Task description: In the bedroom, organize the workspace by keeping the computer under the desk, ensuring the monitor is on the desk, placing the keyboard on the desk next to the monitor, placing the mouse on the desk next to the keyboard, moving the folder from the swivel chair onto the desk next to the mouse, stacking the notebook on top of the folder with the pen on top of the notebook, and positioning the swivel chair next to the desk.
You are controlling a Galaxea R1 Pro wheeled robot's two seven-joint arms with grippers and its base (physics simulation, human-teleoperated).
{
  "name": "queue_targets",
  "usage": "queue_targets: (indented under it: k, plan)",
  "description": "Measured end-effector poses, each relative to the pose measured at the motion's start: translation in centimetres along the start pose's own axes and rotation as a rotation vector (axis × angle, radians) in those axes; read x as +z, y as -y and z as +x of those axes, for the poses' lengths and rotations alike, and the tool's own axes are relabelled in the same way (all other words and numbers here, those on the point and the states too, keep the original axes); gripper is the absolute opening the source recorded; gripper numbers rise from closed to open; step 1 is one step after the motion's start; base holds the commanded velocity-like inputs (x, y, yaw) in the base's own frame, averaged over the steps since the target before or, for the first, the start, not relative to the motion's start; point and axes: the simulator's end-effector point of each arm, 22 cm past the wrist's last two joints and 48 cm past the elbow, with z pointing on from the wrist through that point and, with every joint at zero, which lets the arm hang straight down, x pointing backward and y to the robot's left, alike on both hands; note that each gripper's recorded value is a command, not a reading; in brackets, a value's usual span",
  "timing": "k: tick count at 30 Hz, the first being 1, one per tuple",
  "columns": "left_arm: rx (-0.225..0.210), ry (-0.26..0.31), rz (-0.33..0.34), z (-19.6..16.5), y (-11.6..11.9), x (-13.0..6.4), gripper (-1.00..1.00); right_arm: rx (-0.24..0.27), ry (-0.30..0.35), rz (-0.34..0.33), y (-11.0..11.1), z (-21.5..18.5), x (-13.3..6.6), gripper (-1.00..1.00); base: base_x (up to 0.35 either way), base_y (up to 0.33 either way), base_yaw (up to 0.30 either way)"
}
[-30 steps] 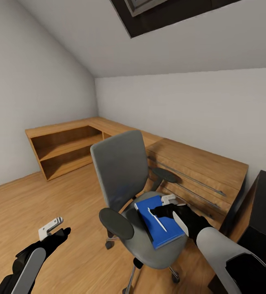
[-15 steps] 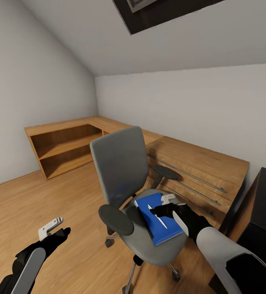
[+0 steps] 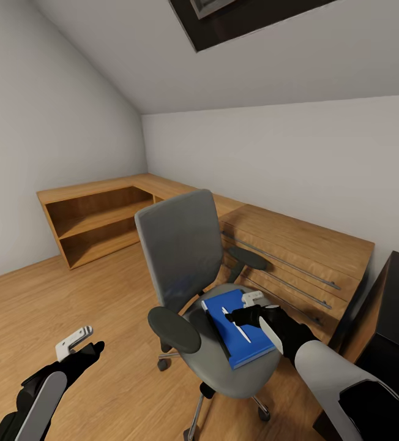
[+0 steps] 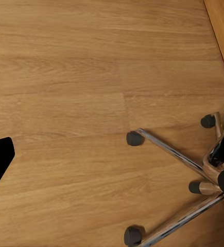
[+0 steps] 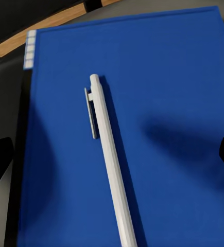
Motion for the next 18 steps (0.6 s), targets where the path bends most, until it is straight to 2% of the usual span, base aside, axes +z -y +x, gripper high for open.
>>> queue_targets:
  k: [14, 18]
  plan:
    - [-0.001, -0.001, -0.001, 0.03, -0.05, 0.02, 1.00, -0.002, -0.003, -0.003, -0.24, 0.04, 0.04, 1.00, 0.002, 0.000, 0.000]
    - [-0.002, -0.003, -0.004, 0.13, -0.19, 0.10, 1.00, -0.005, -0.005, -0.002, -0.21, 0.10, 0.03, 1.00, 0.123, 0.000, 0.000]
